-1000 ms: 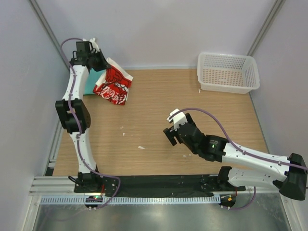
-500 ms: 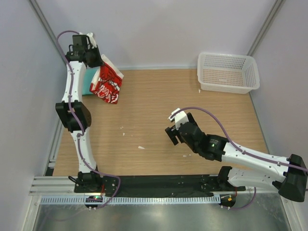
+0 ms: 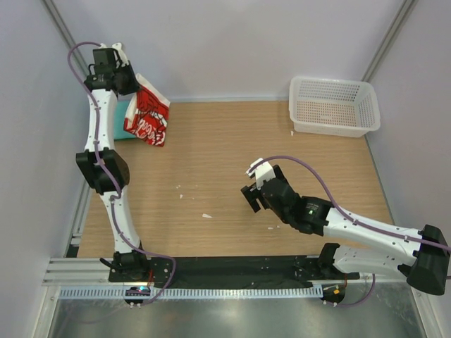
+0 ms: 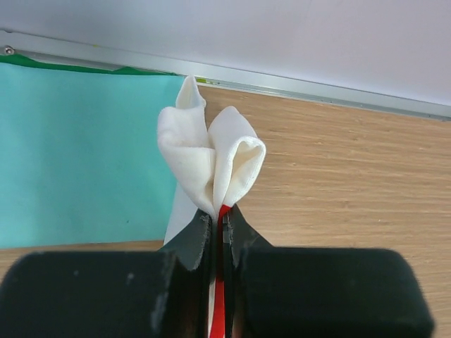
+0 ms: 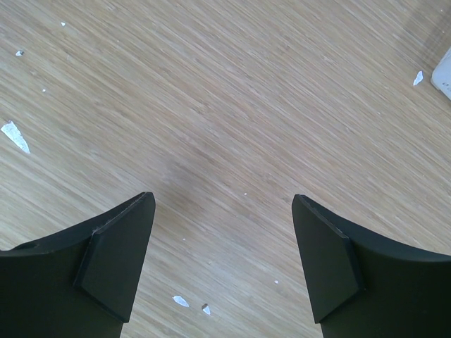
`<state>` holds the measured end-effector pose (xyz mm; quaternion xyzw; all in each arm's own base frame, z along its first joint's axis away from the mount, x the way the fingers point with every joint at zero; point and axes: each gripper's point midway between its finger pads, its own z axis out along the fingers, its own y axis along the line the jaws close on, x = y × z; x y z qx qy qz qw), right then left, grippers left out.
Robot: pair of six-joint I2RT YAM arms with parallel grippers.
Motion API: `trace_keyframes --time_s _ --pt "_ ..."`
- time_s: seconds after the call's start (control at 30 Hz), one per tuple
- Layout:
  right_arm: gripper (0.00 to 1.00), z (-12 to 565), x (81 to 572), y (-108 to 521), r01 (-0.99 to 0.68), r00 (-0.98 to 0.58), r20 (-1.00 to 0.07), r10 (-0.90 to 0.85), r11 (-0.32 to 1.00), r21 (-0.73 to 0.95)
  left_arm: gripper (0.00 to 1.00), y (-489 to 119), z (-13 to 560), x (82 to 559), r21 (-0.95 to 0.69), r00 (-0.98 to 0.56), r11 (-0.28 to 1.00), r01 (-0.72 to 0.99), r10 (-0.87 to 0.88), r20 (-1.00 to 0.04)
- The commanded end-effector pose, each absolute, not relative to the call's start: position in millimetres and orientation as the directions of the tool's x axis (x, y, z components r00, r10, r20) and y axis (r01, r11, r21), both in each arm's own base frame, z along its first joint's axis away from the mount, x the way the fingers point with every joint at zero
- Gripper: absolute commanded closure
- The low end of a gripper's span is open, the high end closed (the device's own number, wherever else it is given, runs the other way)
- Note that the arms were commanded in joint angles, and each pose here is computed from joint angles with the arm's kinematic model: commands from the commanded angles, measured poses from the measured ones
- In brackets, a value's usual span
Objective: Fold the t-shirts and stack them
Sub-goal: Neatly place the folded tshirt to the corner
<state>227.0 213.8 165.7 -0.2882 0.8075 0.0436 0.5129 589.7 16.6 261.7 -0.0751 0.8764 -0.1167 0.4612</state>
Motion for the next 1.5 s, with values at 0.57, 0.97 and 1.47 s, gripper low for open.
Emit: trace_keyframes --time_s 0.57,0.97,1.47 --pt "0.15 175.7 230.5 212.2 -0.478 -0.311 -0.88 -0.36 0.859 -0.183 1.0 6.3 400.9 570.4 -0.311 -0.287 0.948 0.073 -0.279 -0.916" --pt "0.15 173.6 232.1 211.1 -0.47 -0.316 -0.879 -0.358 0.864 -0.183 1.0 14.4 391.5 581.2 -0.321 -0.285 0.945 0.057 -0.292 -0.913" --pt "0.15 168.5 239.1 214.6 -0.473 -0.331 -0.865 -0.376 0.86 -0.193 1.0 26.7 367.0 594.5 -0.327 -0.315 0.944 0.049 -0.296 -0.902"
